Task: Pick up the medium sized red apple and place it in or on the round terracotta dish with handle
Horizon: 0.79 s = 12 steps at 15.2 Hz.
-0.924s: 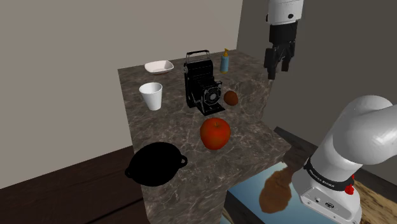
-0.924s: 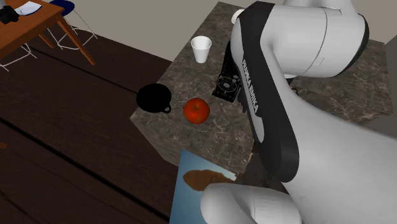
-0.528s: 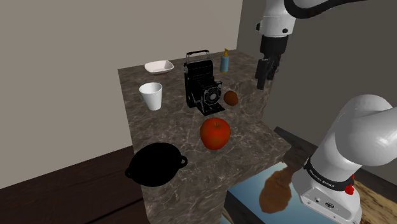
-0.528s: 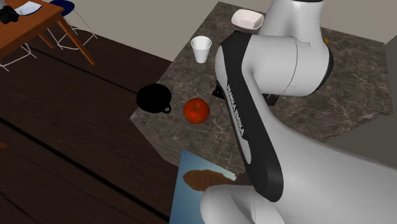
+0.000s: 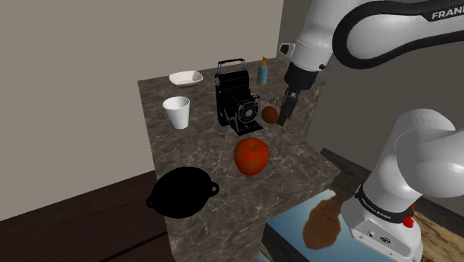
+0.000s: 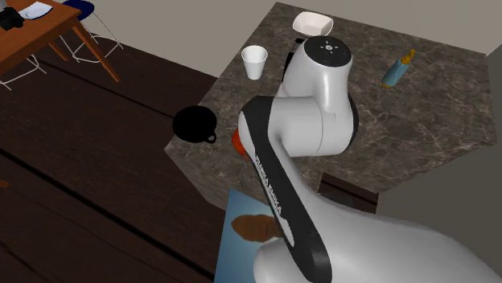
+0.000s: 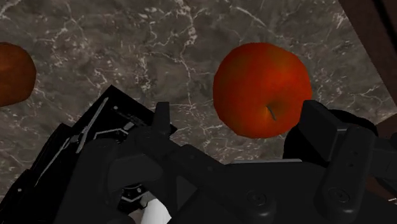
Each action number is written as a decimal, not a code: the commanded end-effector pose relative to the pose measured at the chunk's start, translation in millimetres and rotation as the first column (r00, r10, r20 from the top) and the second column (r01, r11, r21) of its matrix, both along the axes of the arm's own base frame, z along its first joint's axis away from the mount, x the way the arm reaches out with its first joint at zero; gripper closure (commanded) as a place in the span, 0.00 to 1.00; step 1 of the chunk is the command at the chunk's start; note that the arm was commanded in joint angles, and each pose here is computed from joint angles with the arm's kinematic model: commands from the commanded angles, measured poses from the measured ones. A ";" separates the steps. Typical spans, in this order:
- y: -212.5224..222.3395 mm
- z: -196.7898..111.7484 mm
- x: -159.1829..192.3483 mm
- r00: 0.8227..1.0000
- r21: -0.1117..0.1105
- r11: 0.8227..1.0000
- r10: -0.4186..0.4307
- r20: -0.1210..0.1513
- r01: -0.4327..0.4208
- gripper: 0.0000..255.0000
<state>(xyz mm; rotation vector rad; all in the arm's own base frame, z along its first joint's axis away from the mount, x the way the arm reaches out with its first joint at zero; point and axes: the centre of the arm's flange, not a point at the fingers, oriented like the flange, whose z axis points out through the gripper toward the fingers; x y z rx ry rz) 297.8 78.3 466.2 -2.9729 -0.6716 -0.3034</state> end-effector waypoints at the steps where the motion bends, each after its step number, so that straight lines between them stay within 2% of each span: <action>1: 18.9 -10.1 0.5 0.994 0.021 0.996 0.086 0.074 -0.088 0.00; 3: 37.0 -21.0 -2.2 0.976 0.034 0.984 0.167 0.143 -0.173 0.00; 5: 55.1 -31.7 -5.8 0.946 0.042 0.965 0.244 0.212 -0.258 0.00; 6: 57.1 -32.8 -6.2 0.942 0.042 0.963 0.252 0.219 -0.268 0.00; 12: 65.2 -61.6 4.2 0.942 0.042 0.963 0.252 0.219 -0.268 0.00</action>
